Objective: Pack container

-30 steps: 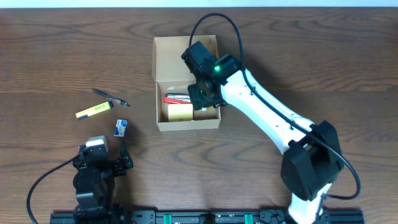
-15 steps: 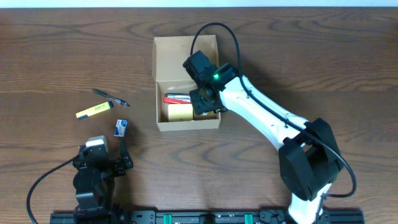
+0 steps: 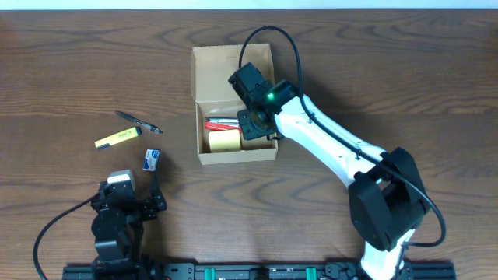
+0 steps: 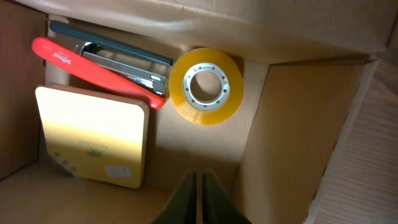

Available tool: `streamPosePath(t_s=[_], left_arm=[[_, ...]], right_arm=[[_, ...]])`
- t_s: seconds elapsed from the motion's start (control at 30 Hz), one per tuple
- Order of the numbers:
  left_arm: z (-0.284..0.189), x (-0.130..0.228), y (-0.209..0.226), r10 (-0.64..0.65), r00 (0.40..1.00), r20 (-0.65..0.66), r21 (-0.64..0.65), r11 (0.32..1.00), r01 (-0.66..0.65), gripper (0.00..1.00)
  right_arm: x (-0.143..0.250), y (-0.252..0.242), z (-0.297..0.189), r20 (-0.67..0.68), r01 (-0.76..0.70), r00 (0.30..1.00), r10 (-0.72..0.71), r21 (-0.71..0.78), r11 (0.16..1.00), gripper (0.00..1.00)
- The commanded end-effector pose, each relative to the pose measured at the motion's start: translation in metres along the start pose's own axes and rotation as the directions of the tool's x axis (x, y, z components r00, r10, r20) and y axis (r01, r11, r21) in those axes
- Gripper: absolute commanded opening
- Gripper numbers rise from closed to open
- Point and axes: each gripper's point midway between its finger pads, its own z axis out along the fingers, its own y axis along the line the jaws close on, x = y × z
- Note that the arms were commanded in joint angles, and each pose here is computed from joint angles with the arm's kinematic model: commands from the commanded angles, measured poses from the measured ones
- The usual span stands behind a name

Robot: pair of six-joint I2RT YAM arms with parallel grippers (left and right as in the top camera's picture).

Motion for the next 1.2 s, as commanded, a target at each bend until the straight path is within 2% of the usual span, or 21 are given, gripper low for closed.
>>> streamPosePath(t_s=[0.0,0.1,0.33,0.47,0.6,0.77,0.87,0.97,1.17], left_arm=[[0.003,0.006,0.002,0.003,1.0,-0.01,-0.012,1.0,-0.003,0.95],[0.003,0.006,0.002,0.003,1.0,-0.01,-0.012,1.0,-0.003,0.95],[0.003,0.006,0.002,0.003,1.0,-0.01,-0.012,1.0,-0.003,0.95],[0.003,0.006,0.002,0.003,1.0,-0.01,-0.011,1.0,-0.003,0.95],[0.003,0.006,0.002,0.003,1.0,-0.01,-0.012,1.0,-0.003,0.95],[0.003,0.006,0.002,0.003,1.0,-0.01,-0.012,1.0,-0.003,0.95],[0.003,0.006,0.002,0.003,1.0,-0.01,-0.012,1.0,-0.003,0.95],[0.003,0.006,0.002,0.003,1.0,-0.01,-0.012,1.0,-0.003,0.95],[0.003,0.006,0.002,0.003,1.0,-0.01,-0.011,1.0,-0.003,0.95]], right_arm=[[0.004,0.0,0.005,-0.009,-0.011,1.0,0.012,0.014,1.0,0.05],[0.004,0.003,0.001,-0.008,-0.012,1.0,0.012,-0.003,1.0,0.02],[-0.004,0.011,-0.035,0.056,-0.022,0.998,0.026,-0.071,0.997,0.02],[-0.008,0.01,-0.075,0.129,-0.019,0.991,0.033,-0.105,0.994,0.01],[-0.009,0.004,-0.117,0.205,-0.001,0.978,0.027,-0.129,0.992,0.05],[0.0,-0.026,-0.147,0.238,-0.043,0.97,0.058,-0.066,0.997,0.15],[0.008,-0.053,-0.154,0.228,-0.088,0.97,0.084,0.007,0.996,0.24],[0.012,-0.075,-0.153,0.201,-0.108,0.975,0.095,0.054,0.993,0.29],[0.009,-0.107,-0.153,0.195,-0.142,0.973,0.122,0.09,0.986,0.54]])
